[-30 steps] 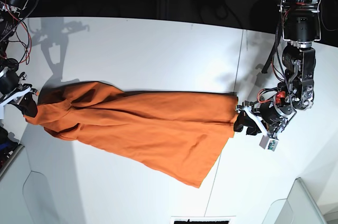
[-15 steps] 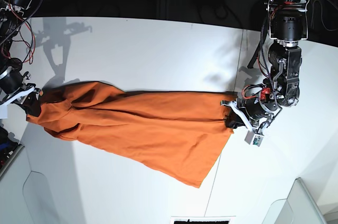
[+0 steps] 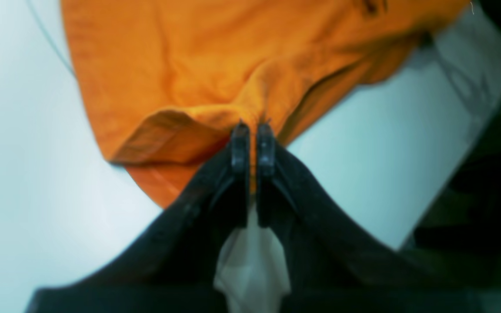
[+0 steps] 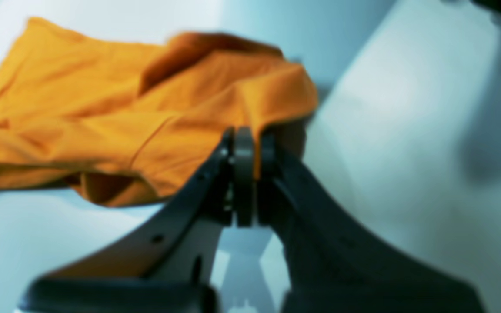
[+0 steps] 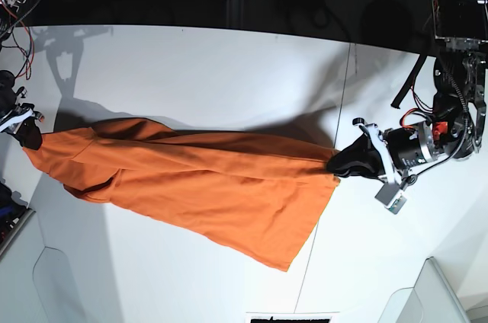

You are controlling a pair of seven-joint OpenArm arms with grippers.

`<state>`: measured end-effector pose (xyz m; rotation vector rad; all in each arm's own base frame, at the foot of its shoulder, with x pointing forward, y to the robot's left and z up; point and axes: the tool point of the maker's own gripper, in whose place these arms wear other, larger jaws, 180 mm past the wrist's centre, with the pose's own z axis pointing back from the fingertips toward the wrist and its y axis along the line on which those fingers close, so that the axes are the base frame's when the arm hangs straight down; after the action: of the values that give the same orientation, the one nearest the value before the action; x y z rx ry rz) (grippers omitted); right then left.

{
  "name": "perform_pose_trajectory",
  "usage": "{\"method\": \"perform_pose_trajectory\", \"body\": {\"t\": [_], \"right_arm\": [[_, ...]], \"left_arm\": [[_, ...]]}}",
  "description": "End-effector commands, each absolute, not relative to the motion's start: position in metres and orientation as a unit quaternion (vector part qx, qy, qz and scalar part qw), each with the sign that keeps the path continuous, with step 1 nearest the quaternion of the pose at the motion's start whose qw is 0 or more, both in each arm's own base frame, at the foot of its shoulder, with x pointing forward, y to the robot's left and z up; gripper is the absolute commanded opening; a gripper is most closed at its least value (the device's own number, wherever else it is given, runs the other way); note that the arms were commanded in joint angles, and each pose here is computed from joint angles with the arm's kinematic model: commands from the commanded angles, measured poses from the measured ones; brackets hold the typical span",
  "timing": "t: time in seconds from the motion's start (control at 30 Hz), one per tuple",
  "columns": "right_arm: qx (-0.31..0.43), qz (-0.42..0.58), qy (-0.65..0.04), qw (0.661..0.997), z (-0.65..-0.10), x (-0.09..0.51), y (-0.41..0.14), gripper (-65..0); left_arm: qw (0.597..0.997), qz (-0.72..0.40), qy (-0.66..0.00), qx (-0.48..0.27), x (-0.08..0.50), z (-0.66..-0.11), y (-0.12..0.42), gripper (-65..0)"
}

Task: Layout the t-shirt on the table in an organized manner, then fold the t-shirt properly
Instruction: 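Release and regrasp the shirt edge with the left gripper, pulling outward, then drag the shirt edge with the left gripper, then release it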

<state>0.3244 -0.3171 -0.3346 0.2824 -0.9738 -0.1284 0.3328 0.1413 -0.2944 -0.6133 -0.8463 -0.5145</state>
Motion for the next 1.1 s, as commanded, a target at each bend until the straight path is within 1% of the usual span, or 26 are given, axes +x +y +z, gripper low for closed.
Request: {"method": "perform_pose_trajectory", "body": {"t": [0.0, 0.2, 0.3, 0.43, 0.63, 0.67, 0.7, 0.77, 0.8, 0.83, 0.97, 1.07], "right_arm": [[0.128, -0.06, -0.489, 0.861, -0.317, 0.327, -0.328, -65.0], [0.138, -0.089, -0.475, 0.865, -0.329, 0.287, -0.344, -65.0], [0.146, -0.111, -0.466, 0.866, -0.333, 0.267, -0.351, -65.0], [0.143, -0.129, -0.455, 0.87, -0.338, 0.242, -0.359, -65.0], [0.141, -0.139, -0.411, 0.89, -0.36, 0.207, -0.357, -65.0], [0.141, -0.139, -0.407, 0.892, -0.362, 0.204, -0.357, -65.0], [0.139, -0.139, -0.402, 0.894, -0.364, 0.201, -0.357, -60.5], [0.138, -0.14, -0.399, 0.895, -0.365, 0.199, -0.357, -47.5], [0.138, -0.141, -0.4, 0.895, -0.365, 0.199, -0.357, -43.0], [0.139, -0.14, -0.402, 0.894, -0.364, 0.201, -0.358, -40.7], [0.13, -0.144, -0.428, 0.883, -0.349, 0.211, -0.367, -40.4], [0.112, -0.15, -0.479, 0.857, -0.32, 0.226, -0.383, -40.4]], "left_arm": [[0.82, -0.259, -0.421, -0.289, 0.332, -0.276, 0.142, -65.0], [0.826, -0.311, -0.377, -0.283, 0.271, -0.289, 0.13, -65.0], [0.835, -0.321, -0.349, -0.281, 0.248, -0.301, 0.131, -65.0], [0.846, -0.321, -0.325, -0.274, 0.234, -0.315, 0.136, -65.0], [0.861, -0.315, -0.297, -0.268, 0.218, -0.333, 0.142, -65.0], [0.863, -0.314, -0.292, -0.267, 0.216, -0.336, 0.143, -61.4], [0.865, -0.312, -0.289, -0.267, 0.214, -0.337, 0.143, -56.0], [0.866, -0.31, -0.285, -0.269, 0.211, -0.34, 0.144, -46.8], [0.867, -0.309, -0.284, -0.27, 0.21, -0.34, 0.144, -43.9], [0.866, -0.309, -0.284, -0.272, 0.21, -0.34, 0.143, -42.5], [0.864, -0.302, -0.292, -0.277, 0.213, -0.335, 0.144, -42.4], [0.862, -0.283, -0.319, -0.275, 0.224, -0.321, 0.154, -42.5]]}}
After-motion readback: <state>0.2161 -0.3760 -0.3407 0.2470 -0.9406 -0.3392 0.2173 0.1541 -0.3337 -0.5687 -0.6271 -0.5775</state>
